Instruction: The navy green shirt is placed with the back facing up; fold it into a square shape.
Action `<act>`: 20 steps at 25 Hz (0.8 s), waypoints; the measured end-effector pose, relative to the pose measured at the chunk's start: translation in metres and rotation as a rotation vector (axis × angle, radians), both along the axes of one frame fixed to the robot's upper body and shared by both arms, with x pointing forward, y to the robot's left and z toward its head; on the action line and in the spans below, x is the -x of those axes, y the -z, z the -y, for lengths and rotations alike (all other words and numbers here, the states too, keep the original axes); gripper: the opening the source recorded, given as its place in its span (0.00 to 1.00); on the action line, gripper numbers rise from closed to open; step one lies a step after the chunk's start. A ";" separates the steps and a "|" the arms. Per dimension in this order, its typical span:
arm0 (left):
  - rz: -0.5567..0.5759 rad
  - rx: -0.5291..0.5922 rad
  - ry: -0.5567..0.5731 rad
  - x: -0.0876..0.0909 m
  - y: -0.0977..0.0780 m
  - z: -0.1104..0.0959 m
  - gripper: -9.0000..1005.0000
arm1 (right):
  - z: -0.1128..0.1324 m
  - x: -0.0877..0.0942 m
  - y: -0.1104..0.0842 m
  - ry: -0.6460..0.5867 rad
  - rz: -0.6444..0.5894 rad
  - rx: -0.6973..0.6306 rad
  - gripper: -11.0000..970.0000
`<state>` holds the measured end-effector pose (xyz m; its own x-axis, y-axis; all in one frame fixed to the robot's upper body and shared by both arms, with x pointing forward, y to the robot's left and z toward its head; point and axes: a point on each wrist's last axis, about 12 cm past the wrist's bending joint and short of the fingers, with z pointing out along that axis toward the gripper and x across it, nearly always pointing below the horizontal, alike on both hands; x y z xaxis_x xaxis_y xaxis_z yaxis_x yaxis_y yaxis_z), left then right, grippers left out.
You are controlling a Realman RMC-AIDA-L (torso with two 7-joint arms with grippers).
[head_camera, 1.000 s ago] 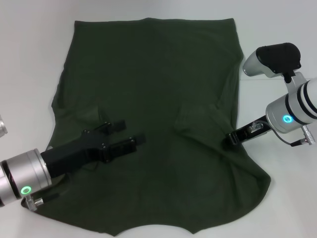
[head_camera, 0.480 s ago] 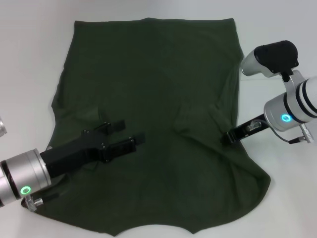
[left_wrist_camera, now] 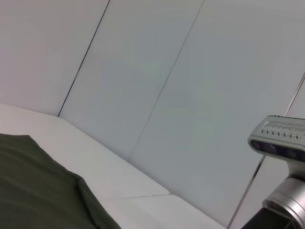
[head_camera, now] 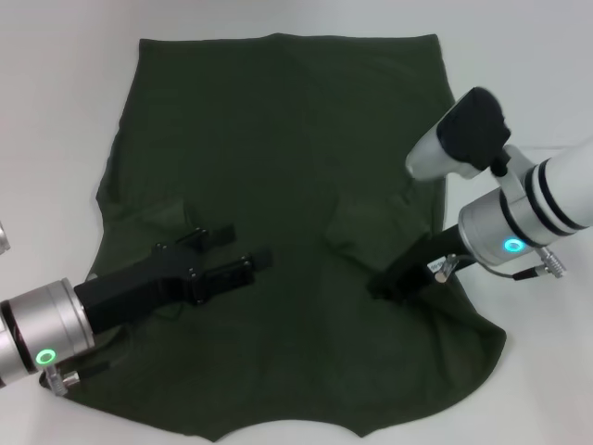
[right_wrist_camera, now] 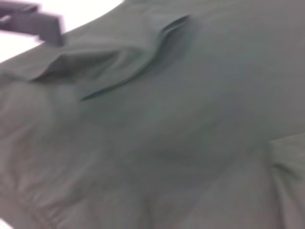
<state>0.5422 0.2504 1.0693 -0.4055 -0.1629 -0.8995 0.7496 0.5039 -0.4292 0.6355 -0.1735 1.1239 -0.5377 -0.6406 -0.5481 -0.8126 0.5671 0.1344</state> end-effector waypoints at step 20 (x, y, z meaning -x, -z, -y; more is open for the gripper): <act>0.005 -0.002 0.003 -0.001 -0.001 0.000 0.90 | 0.047 -0.018 0.000 0.418 -0.136 -0.009 0.51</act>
<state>0.5436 0.2499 1.0704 -0.4015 -0.1601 -0.9018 0.7530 0.5027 -0.4245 0.6540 -0.2205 1.1235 -0.8176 -0.3478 -0.4588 -0.4878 0.8418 0.2311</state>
